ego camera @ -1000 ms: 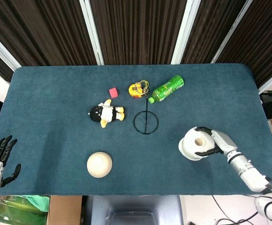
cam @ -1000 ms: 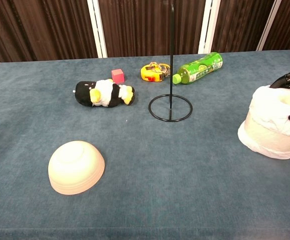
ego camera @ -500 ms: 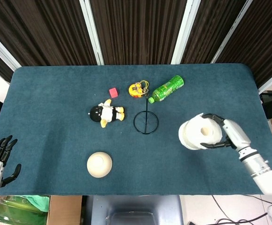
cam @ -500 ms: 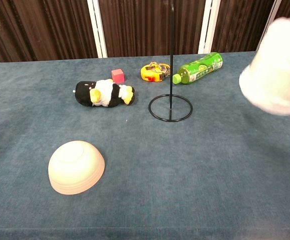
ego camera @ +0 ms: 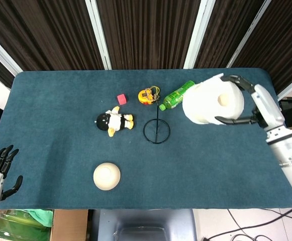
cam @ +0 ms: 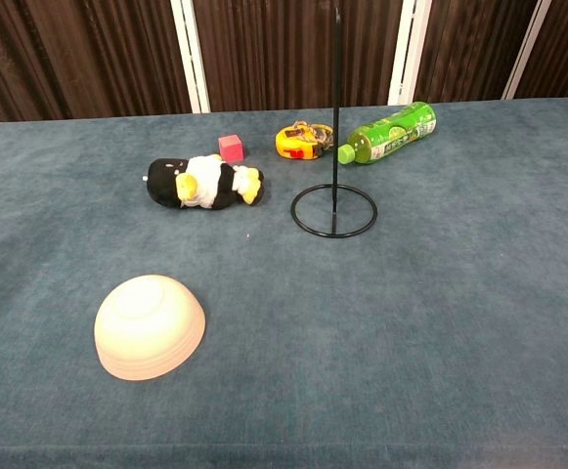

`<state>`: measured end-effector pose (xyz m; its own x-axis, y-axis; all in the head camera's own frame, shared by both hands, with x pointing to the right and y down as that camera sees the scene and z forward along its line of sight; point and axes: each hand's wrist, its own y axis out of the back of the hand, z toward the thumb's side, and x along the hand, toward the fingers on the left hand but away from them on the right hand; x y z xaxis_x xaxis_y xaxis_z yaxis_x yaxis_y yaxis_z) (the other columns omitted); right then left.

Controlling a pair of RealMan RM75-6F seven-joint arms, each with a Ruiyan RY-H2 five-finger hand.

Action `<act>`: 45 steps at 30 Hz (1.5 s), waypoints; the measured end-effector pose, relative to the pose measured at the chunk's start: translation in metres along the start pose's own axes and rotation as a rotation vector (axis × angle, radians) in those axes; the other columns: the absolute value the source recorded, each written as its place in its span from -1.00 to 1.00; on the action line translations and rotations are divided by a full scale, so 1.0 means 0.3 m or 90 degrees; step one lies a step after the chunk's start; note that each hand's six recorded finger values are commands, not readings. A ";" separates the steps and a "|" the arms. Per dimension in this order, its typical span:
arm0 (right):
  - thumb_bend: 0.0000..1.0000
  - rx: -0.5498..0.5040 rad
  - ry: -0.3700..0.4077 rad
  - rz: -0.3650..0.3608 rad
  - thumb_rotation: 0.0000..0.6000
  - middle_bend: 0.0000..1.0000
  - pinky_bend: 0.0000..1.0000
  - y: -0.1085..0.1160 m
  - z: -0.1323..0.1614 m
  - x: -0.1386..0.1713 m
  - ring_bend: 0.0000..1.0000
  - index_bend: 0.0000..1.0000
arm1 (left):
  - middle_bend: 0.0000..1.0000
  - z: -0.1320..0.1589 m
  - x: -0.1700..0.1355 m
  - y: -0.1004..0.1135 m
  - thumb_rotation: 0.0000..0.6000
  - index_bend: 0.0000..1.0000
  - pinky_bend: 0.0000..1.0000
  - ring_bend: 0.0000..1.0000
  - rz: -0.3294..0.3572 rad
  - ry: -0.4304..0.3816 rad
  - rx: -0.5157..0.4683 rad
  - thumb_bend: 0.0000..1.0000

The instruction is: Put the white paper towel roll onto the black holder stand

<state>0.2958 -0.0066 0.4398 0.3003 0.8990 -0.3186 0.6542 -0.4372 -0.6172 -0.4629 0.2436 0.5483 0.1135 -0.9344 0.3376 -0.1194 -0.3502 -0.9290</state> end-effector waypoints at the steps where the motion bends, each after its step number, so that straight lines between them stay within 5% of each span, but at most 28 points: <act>1: -0.46 0.004 -0.002 0.001 1.00 0.42 0.12 -0.002 0.023 -0.021 0.32 0.68 | -1.00 0.000 0.000 0.000 1.00 -1.00 -0.82 -1.00 0.000 0.000 0.000 -0.12; 16: -0.46 0.014 -0.075 0.115 1.00 0.42 0.10 -0.218 0.237 -0.273 0.32 0.65 | -1.00 0.000 0.001 -0.001 1.00 -1.00 -0.82 -1.00 -0.001 0.000 0.000 -0.12; 23: -0.46 0.051 -0.109 0.132 1.00 0.42 0.10 -0.345 0.221 -0.336 0.32 0.64 | -1.00 0.001 0.037 -0.042 1.00 -1.00 -0.82 -1.00 -0.032 0.005 0.002 -0.12; 38: -0.46 0.051 -0.139 0.130 1.00 0.42 0.10 -0.372 0.169 -0.360 0.32 0.60 | -1.00 0.030 0.066 -0.041 1.00 -1.00 -0.82 -1.00 -0.030 0.003 -0.002 -0.12; 41: -0.46 0.048 -0.141 0.135 1.00 0.39 0.06 -0.386 0.161 -0.363 0.27 0.40 | -1.00 0.029 0.065 -0.043 1.00 -1.00 -0.82 -1.00 -0.032 0.007 0.000 -0.12; 43: -0.46 0.050 -0.144 0.138 1.00 0.14 -0.13 -0.395 0.152 -0.363 0.04 -0.10 | -1.00 0.020 0.063 -0.044 1.00 -1.00 -0.82 -1.00 -0.034 0.008 0.001 -0.12; 45: -0.46 0.048 -0.148 0.142 1.00 -0.33 -0.45 -0.401 0.144 -0.361 -0.39 -0.73 | -1.00 0.017 0.062 -0.044 1.00 -1.00 -0.82 -1.00 -0.034 0.006 0.002 -0.12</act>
<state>0.1545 -0.0524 0.5175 0.2573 0.7556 -0.6023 0.5348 -0.6305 -0.5625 -0.4542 0.2312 0.5662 0.1105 -0.9148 0.3884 -0.1095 -0.3997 -0.9101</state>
